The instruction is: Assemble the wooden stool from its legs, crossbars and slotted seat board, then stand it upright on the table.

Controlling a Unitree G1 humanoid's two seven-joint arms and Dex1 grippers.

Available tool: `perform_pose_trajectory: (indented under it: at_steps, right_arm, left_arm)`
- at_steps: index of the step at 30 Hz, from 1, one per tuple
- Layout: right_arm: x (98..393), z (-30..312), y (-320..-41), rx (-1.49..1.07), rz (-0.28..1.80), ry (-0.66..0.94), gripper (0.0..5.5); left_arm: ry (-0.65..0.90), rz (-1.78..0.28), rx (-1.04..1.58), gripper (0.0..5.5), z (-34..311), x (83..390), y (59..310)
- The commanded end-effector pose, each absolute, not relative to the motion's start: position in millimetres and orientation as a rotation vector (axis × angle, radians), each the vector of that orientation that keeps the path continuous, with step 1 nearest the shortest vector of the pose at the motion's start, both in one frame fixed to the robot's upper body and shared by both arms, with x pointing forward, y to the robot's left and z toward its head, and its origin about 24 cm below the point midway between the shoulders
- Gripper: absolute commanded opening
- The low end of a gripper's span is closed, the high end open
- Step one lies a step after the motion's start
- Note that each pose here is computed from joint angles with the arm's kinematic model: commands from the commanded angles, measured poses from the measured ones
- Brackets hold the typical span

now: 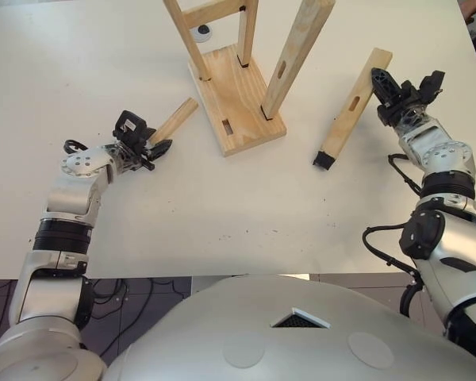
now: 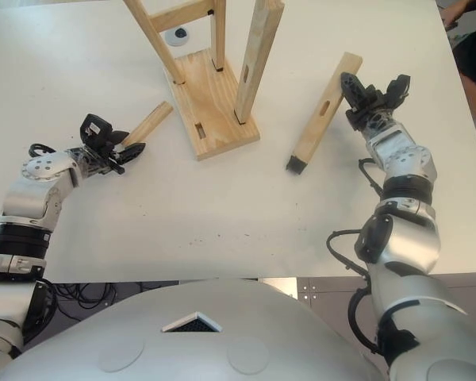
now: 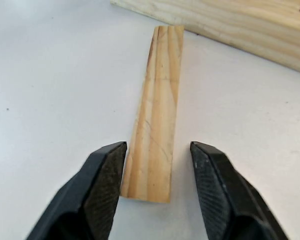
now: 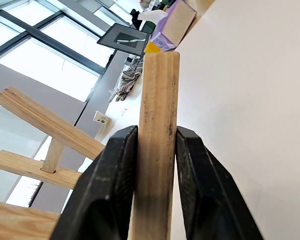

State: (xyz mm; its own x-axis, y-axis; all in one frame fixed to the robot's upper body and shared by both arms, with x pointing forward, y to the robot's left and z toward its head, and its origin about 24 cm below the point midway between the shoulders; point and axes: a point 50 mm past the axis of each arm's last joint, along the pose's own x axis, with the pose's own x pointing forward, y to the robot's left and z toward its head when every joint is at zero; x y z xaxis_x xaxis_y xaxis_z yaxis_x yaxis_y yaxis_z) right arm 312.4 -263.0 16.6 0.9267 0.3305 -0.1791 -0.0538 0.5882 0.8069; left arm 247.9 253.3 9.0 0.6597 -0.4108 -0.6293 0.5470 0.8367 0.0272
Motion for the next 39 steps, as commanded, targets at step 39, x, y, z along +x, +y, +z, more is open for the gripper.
perform_pose_trajectory:
  at_steps: [39]
  right_arm:
    - [277.7, 241.7, -141.6, 0.808, 1.373, 0.000, 2.91]
  left_arm:
    - [0.043, -1.364, -0.645, 1.25, 210.9, 215.8, 123.4]
